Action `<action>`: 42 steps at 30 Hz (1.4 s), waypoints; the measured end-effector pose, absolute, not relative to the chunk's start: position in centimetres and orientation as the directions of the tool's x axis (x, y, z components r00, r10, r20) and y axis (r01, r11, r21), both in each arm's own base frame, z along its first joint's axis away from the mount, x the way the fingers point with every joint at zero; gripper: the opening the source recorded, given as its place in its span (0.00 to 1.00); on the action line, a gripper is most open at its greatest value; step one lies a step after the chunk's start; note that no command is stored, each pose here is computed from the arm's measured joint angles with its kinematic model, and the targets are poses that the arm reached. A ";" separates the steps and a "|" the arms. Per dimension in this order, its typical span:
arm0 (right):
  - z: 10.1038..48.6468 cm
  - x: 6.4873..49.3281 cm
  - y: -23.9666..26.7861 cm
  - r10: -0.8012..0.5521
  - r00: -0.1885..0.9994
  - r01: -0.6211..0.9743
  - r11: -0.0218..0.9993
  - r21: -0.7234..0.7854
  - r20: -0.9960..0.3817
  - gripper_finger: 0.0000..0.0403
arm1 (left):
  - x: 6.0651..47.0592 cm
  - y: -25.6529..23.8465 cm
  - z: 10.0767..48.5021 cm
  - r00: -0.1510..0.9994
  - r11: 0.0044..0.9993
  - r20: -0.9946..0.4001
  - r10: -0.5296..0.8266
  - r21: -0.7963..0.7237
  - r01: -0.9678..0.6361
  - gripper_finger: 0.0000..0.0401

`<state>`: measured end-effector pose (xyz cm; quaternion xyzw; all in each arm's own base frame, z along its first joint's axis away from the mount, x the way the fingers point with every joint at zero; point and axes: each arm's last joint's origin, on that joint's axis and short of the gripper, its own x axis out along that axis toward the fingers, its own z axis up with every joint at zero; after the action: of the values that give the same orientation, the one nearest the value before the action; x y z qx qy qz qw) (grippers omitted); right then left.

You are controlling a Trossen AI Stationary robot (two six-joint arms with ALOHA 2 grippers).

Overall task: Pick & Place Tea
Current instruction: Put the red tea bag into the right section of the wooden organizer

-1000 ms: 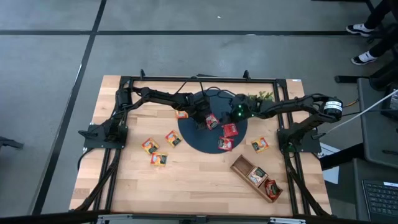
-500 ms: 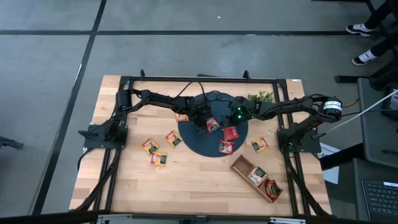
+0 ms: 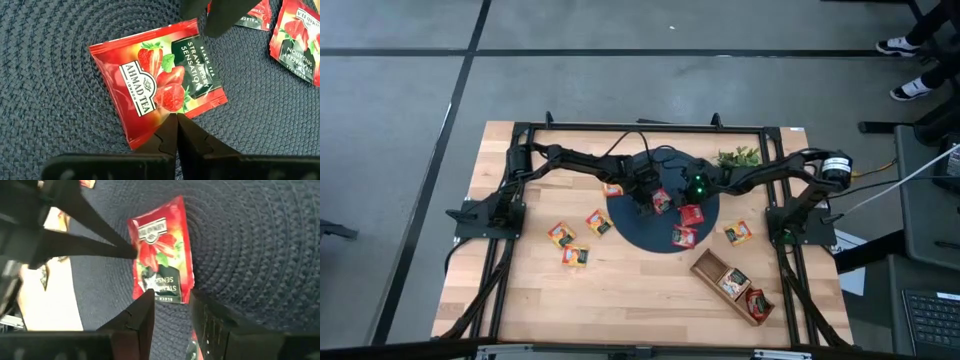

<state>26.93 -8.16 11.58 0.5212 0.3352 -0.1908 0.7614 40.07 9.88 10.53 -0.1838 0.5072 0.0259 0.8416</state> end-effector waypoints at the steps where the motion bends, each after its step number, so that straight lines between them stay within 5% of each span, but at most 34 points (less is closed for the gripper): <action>1: 11.5 26.9 -8.2 0.060 0.699 0.643 0.383 0.663 -0.712 0.31 | 40.1 9.9 10.5 0.485 0.929 -0.862 -0.144 -0.287 -0.234 0.01; 30: 11.3 27.0 -8.1 0.108 0.704 0.624 0.380 0.683 -0.702 0.31 | 40.2 9.9 10.4 0.507 0.878 -0.838 -0.202 -0.385 -0.286 0.01; 42: 11.3 27.1 -8.1 0.108 0.708 0.619 0.382 0.686 -0.698 0.11 | 40.3 9.9 10.3 0.517 0.877 -0.832 -0.201 -0.389 -0.284 0.01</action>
<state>27.06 -8.07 11.31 0.5295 0.3431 -0.1687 0.7572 40.28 9.92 10.34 -0.2471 0.4908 0.0246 0.8351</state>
